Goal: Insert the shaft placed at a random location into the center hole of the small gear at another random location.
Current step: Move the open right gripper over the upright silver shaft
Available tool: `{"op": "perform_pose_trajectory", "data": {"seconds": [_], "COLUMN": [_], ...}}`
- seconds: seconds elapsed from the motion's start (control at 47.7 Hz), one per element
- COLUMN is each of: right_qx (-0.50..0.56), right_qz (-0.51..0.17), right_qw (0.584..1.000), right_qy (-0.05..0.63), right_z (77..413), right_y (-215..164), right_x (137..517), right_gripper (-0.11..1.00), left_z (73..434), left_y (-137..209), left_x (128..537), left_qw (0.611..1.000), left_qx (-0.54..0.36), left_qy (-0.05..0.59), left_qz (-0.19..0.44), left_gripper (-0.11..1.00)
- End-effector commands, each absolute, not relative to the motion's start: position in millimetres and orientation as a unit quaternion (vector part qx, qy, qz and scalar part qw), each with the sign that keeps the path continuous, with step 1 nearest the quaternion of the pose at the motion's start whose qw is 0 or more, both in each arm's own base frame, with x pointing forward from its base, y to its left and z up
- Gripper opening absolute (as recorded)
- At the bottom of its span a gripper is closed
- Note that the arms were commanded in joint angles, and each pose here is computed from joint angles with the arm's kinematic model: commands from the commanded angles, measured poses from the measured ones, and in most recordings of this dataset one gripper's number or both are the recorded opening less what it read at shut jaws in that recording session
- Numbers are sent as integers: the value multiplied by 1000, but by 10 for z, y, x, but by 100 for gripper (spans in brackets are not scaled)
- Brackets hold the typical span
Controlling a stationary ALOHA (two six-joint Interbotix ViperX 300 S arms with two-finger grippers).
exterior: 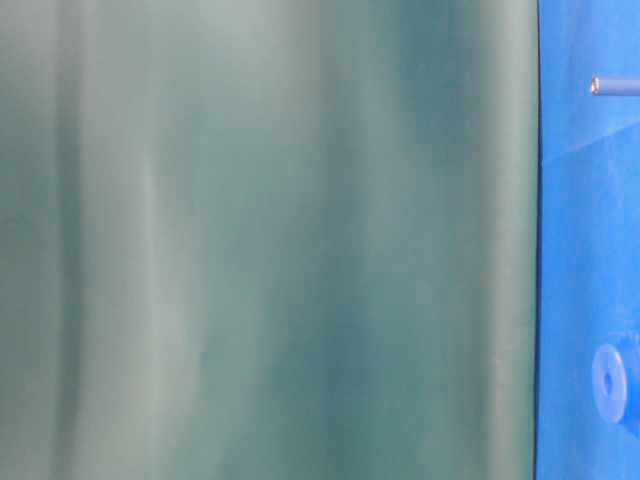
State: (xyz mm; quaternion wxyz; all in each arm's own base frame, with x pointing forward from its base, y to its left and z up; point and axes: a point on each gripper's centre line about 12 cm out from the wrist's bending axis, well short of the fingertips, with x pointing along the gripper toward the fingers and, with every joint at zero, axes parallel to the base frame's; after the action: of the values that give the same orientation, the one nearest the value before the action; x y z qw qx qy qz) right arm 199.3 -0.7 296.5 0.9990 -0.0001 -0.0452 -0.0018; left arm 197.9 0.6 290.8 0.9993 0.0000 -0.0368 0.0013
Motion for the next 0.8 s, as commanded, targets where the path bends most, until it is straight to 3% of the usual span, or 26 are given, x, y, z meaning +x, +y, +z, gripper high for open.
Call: {"op": "perform_pose_trajectory", "data": {"seconds": [0.0,0.126,0.482,0.629,0.775], "right_qx": [-5,-1,17,32,46], "right_qz": [-3,-13,-78,-100,-125], "right_qw": [999,999,997,994,988], "right_qy": [-50,-46,13,39,71], "right_z": [3017,3026,2702,2480,2200], "right_y": [-12,-50,-332,-443,-571], "right_x": [2009,2013,2171,2330,2485], "right_gripper": [0,-6,-3,17,59], "left_z": [2959,2976,2969,2969,2972], "left_y": [6,5,5,5,5], "left_x": [1991,1981,1978,1978,1975], "left_qw": [999,999,999,999,999], "left_qx": [-1,-2,0,-1,-2], "left_qy": [-40,-43,-41,-41,-42], "left_qz": [1,1,1,1,1], "left_gripper": [0,0,0,0,0]}}
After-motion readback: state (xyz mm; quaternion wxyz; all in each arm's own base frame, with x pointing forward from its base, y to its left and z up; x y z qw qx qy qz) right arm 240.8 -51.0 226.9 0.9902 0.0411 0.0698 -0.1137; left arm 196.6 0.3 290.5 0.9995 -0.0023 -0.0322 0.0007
